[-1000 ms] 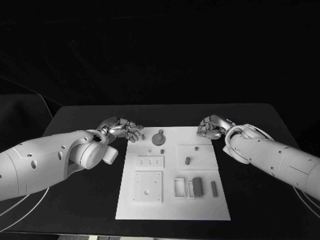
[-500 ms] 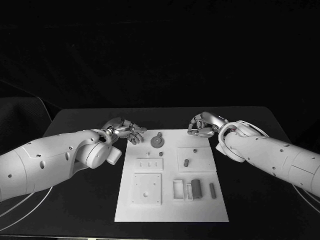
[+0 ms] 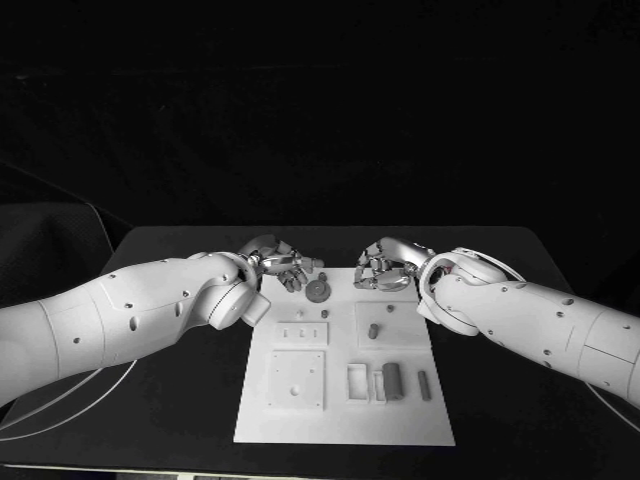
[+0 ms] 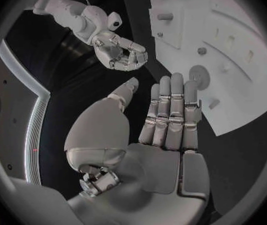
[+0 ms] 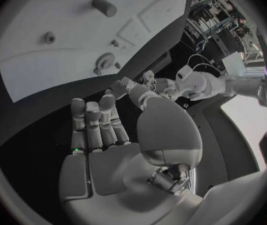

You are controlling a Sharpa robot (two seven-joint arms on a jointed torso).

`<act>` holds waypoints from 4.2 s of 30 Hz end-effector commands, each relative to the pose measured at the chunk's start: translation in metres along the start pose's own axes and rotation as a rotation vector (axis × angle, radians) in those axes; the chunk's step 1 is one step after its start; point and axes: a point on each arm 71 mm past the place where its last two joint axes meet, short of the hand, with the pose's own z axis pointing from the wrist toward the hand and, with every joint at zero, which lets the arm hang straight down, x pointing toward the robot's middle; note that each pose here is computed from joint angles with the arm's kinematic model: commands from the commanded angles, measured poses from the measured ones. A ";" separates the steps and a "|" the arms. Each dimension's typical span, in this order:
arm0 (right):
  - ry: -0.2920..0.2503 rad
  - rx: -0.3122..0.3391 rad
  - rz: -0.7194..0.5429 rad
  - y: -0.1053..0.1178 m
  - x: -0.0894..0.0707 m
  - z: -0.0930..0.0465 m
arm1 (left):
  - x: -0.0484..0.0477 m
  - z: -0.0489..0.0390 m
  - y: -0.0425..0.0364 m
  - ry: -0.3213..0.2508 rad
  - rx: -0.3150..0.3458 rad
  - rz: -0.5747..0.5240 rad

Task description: Assemble the parts on the task board

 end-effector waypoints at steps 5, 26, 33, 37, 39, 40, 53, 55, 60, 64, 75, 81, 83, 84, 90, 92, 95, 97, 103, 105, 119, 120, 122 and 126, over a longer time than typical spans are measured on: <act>0.118 -0.002 -0.014 0.013 0.027 0.003 | 0.0155 0.0065 -0.0037 0.013 -0.072 0.088; 0.172 -0.008 -0.014 0.024 0.044 0.006 | 0.0421 0.0053 -0.0008 0.096 -0.183 0.311; 0.172 -0.013 -0.013 0.027 0.044 0.006 | 0.0487 0.0064 -0.0017 0.122 -0.198 0.341; 0.179 -0.017 -0.011 0.030 0.046 0.007 | 0.0502 0.0071 -0.0023 0.124 -0.197 0.343; 0.184 -0.021 -0.011 0.031 0.047 0.007 | 0.0505 0.0075 -0.0025 0.126 -0.196 0.343; 0.186 -0.022 -0.010 0.032 0.047 0.007 | 0.0507 0.0076 -0.0026 0.127 -0.195 0.343; 0.199 -0.027 -0.018 0.037 0.050 0.009 | 0.0558 0.0078 -0.0046 0.148 -0.193 0.341; 0.200 -0.030 -0.020 0.038 0.050 0.009 | 0.0563 0.0081 -0.0048 0.149 -0.195 0.342; 0.201 -0.033 -0.021 0.040 0.051 0.010 | 0.0569 0.0085 -0.0045 0.155 -0.202 0.345; 0.203 -0.035 -0.021 0.040 0.051 0.010 | 0.0565 0.0086 -0.0040 0.153 -0.207 0.345; 0.210 -0.038 -0.024 0.042 0.052 0.010 | 0.0583 0.0091 -0.0046 0.163 -0.205 0.348; 0.211 -0.042 -0.025 0.044 0.053 0.010 | 0.0567 0.0101 -0.0039 0.161 -0.207 0.348; 0.212 -0.041 -0.026 0.044 0.053 0.010 | 0.0570 0.0101 -0.0040 0.163 -0.206 0.346; 0.213 -0.041 -0.026 0.044 0.053 0.010 | 0.0573 0.0100 -0.0041 0.166 -0.205 0.345; 0.218 -0.037 -0.029 0.043 0.053 0.010 | 0.0582 0.0096 -0.0043 0.173 -0.204 0.341; 0.218 -0.034 -0.031 0.043 0.053 0.010 | 0.0582 0.0095 -0.0041 0.175 -0.205 0.342; 0.221 -0.029 -0.033 0.042 0.053 0.010 | 0.0584 0.0093 -0.0037 0.182 -0.206 0.344; 0.222 -0.026 -0.033 0.041 0.053 0.010 | 0.0587 0.0091 -0.0036 0.187 -0.206 0.345; 0.221 -0.025 -0.034 0.041 0.053 0.011 | 0.0592 0.0092 -0.0037 0.195 -0.204 0.326; 0.223 -0.027 -0.033 0.041 0.053 0.011 | 0.0589 0.0093 -0.0037 0.192 -0.203 0.313; 0.226 -0.027 -0.033 0.041 0.054 0.011 | 0.0538 0.0109 -0.0048 0.145 -0.179 0.219; 0.225 -0.026 -0.033 0.041 0.054 0.011 | 0.0535 0.0110 -0.0048 0.141 -0.179 0.213; 0.221 -0.024 -0.034 0.040 0.053 0.011 | 0.0525 0.0111 -0.0044 0.135 -0.181 0.201; 0.219 -0.021 -0.034 0.039 0.053 0.011 | 0.0517 0.0111 -0.0037 0.137 -0.184 0.196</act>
